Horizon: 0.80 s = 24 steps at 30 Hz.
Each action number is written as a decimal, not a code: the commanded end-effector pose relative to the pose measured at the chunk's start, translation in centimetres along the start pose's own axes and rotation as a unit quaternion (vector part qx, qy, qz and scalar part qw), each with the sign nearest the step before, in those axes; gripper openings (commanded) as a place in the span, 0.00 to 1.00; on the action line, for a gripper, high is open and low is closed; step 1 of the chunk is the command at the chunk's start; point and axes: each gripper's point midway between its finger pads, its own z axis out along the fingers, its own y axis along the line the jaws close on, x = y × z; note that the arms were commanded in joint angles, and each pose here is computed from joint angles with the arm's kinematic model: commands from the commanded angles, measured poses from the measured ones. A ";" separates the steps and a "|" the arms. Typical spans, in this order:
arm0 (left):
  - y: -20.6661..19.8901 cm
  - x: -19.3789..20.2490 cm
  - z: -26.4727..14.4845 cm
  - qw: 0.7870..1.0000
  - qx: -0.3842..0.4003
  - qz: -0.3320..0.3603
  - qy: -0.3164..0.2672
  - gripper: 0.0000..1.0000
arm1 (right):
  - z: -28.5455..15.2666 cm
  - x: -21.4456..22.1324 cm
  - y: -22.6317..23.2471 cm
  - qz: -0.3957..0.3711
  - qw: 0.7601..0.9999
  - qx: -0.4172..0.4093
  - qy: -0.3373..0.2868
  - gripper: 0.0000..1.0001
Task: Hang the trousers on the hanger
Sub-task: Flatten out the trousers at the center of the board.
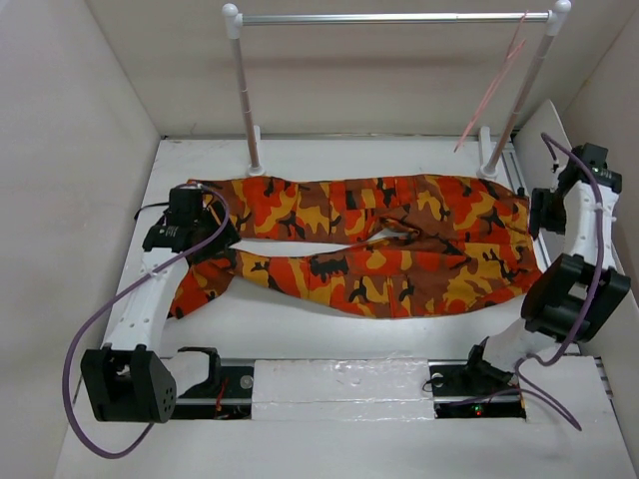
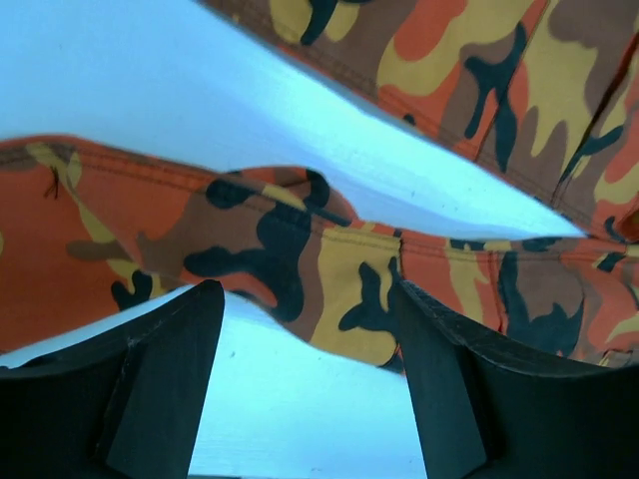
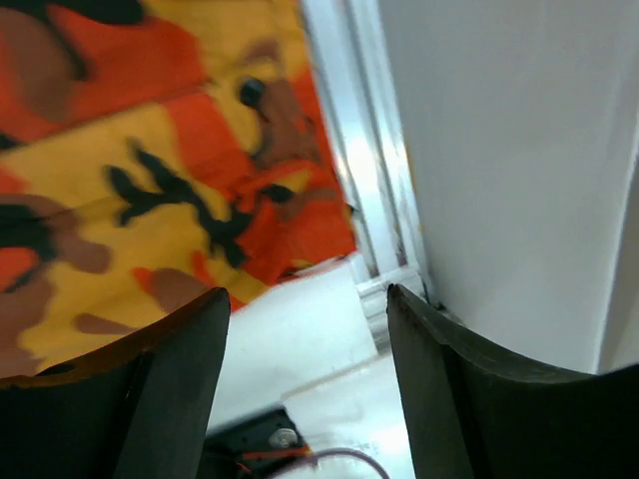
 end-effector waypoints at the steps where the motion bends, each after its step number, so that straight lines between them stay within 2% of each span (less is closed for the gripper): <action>1: -2.3 -3.9 -1.2 0.998 0.037 0.001 -0.060 0.65 | -3.4 -3.7 3.7 -0.027 0.991 -0.028 -0.125 0.69; 2: -2.9 -3.7 -0.9 0.997 0.055 0.003 -0.057 0.64 | -3.1 -3.1 7.0 -0.052 0.986 -0.075 -0.137 0.60; 3: -3.4 -3.7 -1.0 0.996 0.068 0.006 -0.055 0.64 | -2.9 -2.6 7.6 -0.053 0.984 -0.088 -0.145 0.60; 4: -3.3 -2.9 -0.4 0.996 0.073 0.007 -0.042 0.63 | -3.4 -2.3 10.7 -0.083 0.976 -0.123 -0.161 0.45; 5: -3.7 -2.5 -0.1 0.996 0.087 0.009 -0.035 0.62 | -2.3 -0.5 13.0 -0.104 0.971 -0.150 -0.155 0.37; 6: -3.7 -2.1 0.3 0.995 0.092 0.007 -0.029 0.61 | -3.7 -1.3 15.0 -0.114 0.956 -0.176 -0.204 0.27; 7: -3.4 -0.9 1.2 0.996 0.094 0.007 -0.011 0.59 | -4.2 -0.4 18.0 -0.134 0.946 -0.207 -0.211 0.05; 8: -4.4 -0.1 1.7 0.993 0.115 0.014 0.002 0.57 | -4.3 1.0 21.8 -0.165 0.926 -0.262 -0.218 0.00; 10: -4.9 0.2 2.1 0.993 0.112 0.023 0.006 0.56 | -3.9 2.4 23.9 -0.169 0.918 -0.294 -0.206 0.00; 12: -7.0 1.5 2.6 0.992 0.101 0.069 0.008 0.56 | -4.1 4.9 28.5 -0.222 0.893 -0.337 -0.199 0.00; 13: -8.1 1.7 3.1 0.992 0.093 0.080 0.013 0.56 | -3.5 6.0 29.9 -0.232 0.894 -0.339 -0.181 0.00; 15: -10.0 3.1 3.3 0.990 0.090 0.106 0.021 0.57 | -3.8 8.5 33.5 -0.284 0.874 -0.353 -0.175 0.00; 17: -11.6 4.0 4.0 0.987 0.111 0.113 0.034 0.57 | -2.5 10.9 35.4 -0.305 0.875 -0.347 -0.144 0.00; 18: -11.7 4.5 4.4 0.986 0.110 0.118 0.040 0.57 | -2.5 12.2 36.7 -0.326 0.867 -0.347 -0.143 0.00; 20: -10.6 5.6 6.4 0.987 0.079 0.124 0.065 0.58 | -0.7 14.6 37.3 -0.329 0.877 -0.335 -0.107 0.00; 22: -9.4 6.2 7.9 0.987 0.046 0.131 0.076 0.58 | -0.2 17.2 38.0 -0.338 0.876 -0.334 -0.086 0.00; 24: -8.3 5.5 8.4 0.990 0.020 0.122 0.063 0.58 | 1.3 20.3 37.5 -0.346 0.878 -0.325 -0.057 0.00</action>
